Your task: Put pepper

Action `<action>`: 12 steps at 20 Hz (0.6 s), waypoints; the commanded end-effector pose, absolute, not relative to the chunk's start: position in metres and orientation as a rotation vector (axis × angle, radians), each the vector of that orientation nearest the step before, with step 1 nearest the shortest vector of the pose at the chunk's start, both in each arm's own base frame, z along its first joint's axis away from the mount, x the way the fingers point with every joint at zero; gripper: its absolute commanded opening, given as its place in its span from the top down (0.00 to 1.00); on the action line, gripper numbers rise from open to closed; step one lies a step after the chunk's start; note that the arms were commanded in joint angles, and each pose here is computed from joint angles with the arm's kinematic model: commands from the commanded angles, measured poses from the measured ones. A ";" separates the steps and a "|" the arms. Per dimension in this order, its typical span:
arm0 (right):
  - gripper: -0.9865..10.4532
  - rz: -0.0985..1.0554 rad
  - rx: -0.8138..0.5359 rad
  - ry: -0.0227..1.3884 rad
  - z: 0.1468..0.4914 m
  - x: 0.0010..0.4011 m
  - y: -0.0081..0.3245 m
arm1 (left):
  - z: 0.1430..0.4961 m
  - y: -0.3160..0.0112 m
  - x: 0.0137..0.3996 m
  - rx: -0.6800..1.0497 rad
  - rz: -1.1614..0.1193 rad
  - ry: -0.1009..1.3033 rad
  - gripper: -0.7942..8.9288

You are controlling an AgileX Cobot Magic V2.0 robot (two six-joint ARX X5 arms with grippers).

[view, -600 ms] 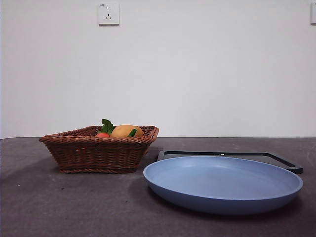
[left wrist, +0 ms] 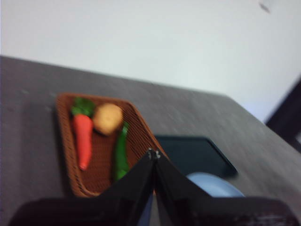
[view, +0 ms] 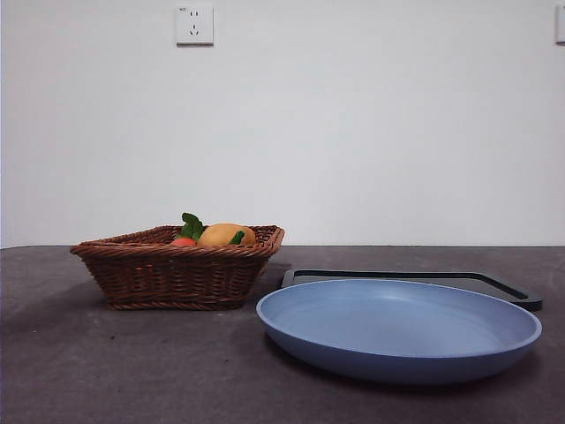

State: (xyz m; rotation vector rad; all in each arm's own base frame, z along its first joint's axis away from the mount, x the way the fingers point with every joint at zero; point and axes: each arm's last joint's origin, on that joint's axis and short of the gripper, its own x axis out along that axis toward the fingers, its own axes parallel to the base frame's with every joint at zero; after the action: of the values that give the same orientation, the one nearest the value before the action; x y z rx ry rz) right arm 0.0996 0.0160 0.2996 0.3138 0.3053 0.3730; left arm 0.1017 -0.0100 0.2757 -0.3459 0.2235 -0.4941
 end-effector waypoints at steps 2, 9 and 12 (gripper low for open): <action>0.91 0.436 0.143 0.438 0.325 0.103 0.018 | 0.290 -0.012 0.108 -0.251 -0.582 0.285 0.91; 0.91 0.497 0.020 0.669 0.339 0.110 0.021 | 0.306 -0.014 0.112 -0.175 -0.677 0.475 0.91; 0.91 0.510 0.005 0.758 0.332 0.113 0.022 | 0.312 -0.015 0.112 -0.161 -0.692 0.539 0.91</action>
State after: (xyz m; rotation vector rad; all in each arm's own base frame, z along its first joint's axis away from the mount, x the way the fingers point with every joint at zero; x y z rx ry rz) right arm 0.1120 0.0215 0.3274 0.0357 0.7858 0.4947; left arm 0.1123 -0.0143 0.3068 -0.2049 0.5712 -0.6721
